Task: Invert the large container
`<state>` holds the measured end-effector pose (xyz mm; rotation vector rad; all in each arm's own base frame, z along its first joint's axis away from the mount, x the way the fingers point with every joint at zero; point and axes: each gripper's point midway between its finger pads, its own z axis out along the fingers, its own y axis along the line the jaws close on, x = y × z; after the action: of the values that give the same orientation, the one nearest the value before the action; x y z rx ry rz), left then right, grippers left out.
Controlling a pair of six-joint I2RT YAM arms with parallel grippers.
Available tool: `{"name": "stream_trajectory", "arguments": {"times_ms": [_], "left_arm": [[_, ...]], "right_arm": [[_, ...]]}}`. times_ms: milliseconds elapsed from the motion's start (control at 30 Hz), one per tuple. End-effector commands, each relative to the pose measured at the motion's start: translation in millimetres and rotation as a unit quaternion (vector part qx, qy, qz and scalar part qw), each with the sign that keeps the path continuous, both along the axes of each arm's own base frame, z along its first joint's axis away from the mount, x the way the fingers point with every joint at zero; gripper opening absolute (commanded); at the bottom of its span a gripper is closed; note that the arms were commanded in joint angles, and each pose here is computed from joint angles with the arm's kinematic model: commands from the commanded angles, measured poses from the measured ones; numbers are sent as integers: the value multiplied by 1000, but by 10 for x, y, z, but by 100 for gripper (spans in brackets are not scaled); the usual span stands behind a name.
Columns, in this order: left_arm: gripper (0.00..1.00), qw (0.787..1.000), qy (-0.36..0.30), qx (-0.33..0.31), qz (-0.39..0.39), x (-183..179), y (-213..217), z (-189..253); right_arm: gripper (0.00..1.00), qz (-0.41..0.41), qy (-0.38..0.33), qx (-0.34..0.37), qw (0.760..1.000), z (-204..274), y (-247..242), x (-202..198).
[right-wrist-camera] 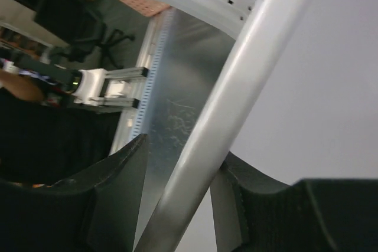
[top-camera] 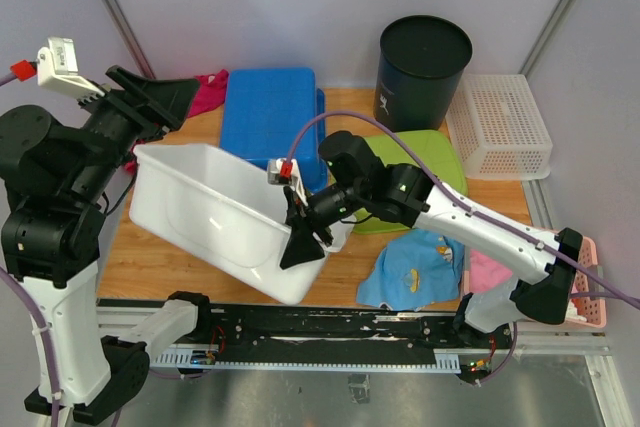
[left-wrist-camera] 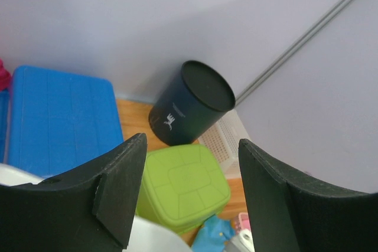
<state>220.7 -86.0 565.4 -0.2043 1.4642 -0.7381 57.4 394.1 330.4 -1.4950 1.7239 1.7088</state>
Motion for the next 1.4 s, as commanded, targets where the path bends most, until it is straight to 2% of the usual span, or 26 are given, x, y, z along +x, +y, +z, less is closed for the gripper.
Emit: {"name": "stream_trajectory", "arguments": {"times_ms": [0, 233, 300, 367, 533, 600, 700, 900, 933, 1033, 1133, 1233, 1367], "left_arm": [[68, 1000, -13, -2, -7, 16, -30, 81], [68, 1000, -22, 1, 4, -13, 15, 121], [69, 1000, -22, 0, 5, -6, 16, 125], [69, 1000, -22, -1, 2, 6, 3, 123], [69, 1000, -14, -3, -3, 60, -24, 62], [69, 1000, -10, -1, -1, 75, -19, 26], [69, 1000, -2, 3, 11, 112, 21, -34], [69, 1000, 11, 13, 18, 189, 34, -126], [69, 1000, 14, 14, 18, 205, 32, -144], [69, 1000, 19, 17, 17, 251, 22, -181], [69, 999, 22, 20, 17, 296, 17, -209], [69, 999, 25, 21, 17, 344, 6, -237], [69, 999, 31, 23, 14, 417, -15, -301]], "right_arm": [[1, 104, 128, 53, 985, 502, -123, -231], [1, 115, 145, 74, 980, 762, -238, -357], [1, 111, 165, 69, 978, 765, -205, -340], [1, 99, 218, 45, 970, 725, -133, -255], [1, 62, 377, -17, 924, 237, 82, 204], [1, 61, 417, -22, 907, 70, 126, 304], [1, 60, 456, -25, 888, -96, 181, 409], [1, -12, 496, -30, 868, -485, 194, 913], [3, -24, 498, -31, 866, -547, 182, 985], [24, -56, 493, -37, 868, -731, 135, 1176], [39, -83, 480, -52, 872, -895, 99, 1344], [45, -111, 462, -69, 877, -1049, 44, 1532], [46, -162, 433, -80, 883, -1214, -122, 1813]]}}
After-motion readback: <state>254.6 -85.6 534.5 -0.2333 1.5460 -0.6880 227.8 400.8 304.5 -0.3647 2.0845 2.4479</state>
